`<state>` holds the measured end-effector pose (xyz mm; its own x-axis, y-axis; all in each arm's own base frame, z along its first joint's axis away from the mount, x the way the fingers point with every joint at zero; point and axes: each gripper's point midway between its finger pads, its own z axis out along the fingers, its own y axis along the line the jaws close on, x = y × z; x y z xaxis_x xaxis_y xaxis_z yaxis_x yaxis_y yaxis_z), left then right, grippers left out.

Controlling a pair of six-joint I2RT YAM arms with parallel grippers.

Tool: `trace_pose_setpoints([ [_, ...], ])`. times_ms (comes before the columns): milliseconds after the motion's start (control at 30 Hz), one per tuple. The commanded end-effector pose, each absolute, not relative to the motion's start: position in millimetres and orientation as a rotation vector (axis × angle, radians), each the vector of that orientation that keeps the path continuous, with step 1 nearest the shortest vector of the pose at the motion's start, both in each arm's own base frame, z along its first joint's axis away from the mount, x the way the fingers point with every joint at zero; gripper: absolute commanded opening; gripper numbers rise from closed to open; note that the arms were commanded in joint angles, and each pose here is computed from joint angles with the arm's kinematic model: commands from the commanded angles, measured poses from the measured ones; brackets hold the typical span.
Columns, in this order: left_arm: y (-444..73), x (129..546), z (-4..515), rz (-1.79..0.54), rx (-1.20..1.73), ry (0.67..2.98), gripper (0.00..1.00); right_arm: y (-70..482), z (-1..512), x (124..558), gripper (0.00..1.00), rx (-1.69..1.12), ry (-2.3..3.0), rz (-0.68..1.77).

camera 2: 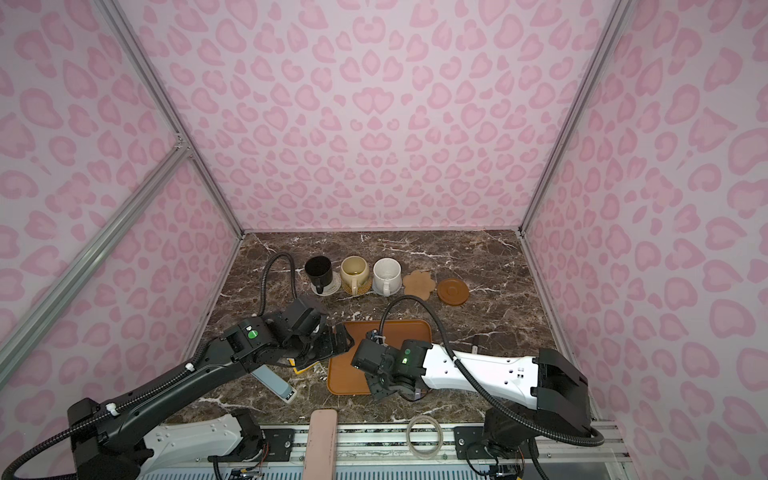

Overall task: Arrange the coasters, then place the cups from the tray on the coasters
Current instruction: 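Lift the left gripper away while the right lowers over the light-blue mug, then close the right gripper on the light-blue mug rim and lift it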

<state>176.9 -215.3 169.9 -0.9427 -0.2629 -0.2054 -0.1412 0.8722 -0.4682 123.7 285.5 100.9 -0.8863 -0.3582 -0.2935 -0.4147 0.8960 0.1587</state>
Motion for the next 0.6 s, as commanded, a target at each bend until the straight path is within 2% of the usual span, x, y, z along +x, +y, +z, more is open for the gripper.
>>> trace_pose_setpoints([
  [0,-213,181,170,-0.687,-0.378,2.740,0.99,280,95,130,0.45,-0.561,2.817,0.267],
  [200,-206,178,165,-0.667,-0.407,2.738,0.99,277,93,137,0.37,-0.537,2.808,0.247],
  [567,-210,179,160,-0.692,-0.434,2.728,0.99,280,81,148,0.37,-0.552,2.802,0.188],
])
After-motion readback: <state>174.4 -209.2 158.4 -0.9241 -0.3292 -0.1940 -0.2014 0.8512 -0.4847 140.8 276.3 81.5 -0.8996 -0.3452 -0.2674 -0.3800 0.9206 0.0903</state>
